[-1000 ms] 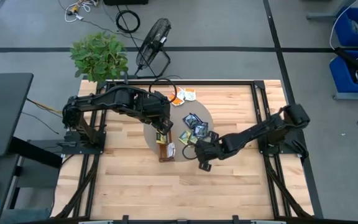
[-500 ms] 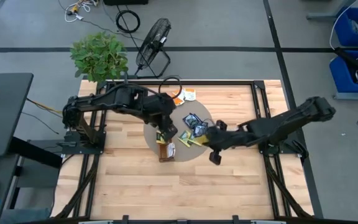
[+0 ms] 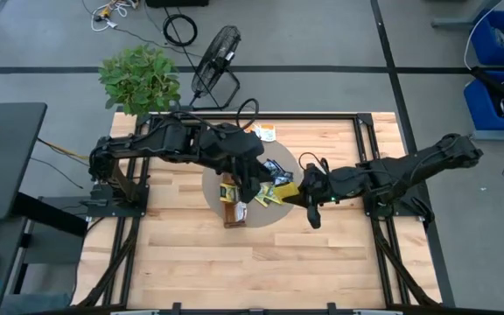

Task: Pick & Place Tea
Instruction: Put the yellow tea bag into the middle section of the wooden organizer

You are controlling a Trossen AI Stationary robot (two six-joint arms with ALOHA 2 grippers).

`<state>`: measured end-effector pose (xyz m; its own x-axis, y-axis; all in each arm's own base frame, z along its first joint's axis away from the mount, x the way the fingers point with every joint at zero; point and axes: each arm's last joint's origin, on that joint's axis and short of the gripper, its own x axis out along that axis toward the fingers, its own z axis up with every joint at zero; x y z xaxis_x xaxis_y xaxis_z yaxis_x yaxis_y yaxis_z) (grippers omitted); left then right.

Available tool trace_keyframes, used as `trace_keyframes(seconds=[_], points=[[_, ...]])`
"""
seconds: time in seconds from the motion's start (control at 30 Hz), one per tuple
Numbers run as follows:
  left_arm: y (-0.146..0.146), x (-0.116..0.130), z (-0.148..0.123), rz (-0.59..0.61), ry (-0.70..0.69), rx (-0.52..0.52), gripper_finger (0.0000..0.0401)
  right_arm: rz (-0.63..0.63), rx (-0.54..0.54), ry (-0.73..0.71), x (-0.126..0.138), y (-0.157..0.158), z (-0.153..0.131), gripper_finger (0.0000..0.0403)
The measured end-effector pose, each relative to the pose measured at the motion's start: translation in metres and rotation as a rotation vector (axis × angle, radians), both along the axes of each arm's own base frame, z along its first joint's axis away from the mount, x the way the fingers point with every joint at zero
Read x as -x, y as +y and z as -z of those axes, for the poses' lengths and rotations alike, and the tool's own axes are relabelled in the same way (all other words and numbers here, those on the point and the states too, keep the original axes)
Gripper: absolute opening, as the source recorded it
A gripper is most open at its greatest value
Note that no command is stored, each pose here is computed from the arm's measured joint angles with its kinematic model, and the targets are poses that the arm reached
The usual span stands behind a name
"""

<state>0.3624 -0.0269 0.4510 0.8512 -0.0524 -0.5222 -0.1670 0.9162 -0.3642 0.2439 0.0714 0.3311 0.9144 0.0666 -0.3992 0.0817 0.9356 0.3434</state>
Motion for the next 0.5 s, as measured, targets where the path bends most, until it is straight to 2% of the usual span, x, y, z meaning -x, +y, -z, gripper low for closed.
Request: trace_keyframes(seconds=[0.13, 0.33, 0.5], points=[[-0.003, -0.009, 0.008, 0.063, 0.021, 0.051, 0.0130, -0.008, 0.005, -0.049, -0.002, 0.000, -0.005, 0.0010], [0.001, -0.021, 0.020, 0.039, 0.054, 0.080, 0.0178, -0.009, 0.008, -0.051, -0.003, 0.001, -0.004, 0.0010], [0.005, -0.030, 0.028, 0.046, 0.067, 0.095, 0.0198, -0.009, 0.007, -0.049, -0.003, 0.001, -0.004, 0.0010]])
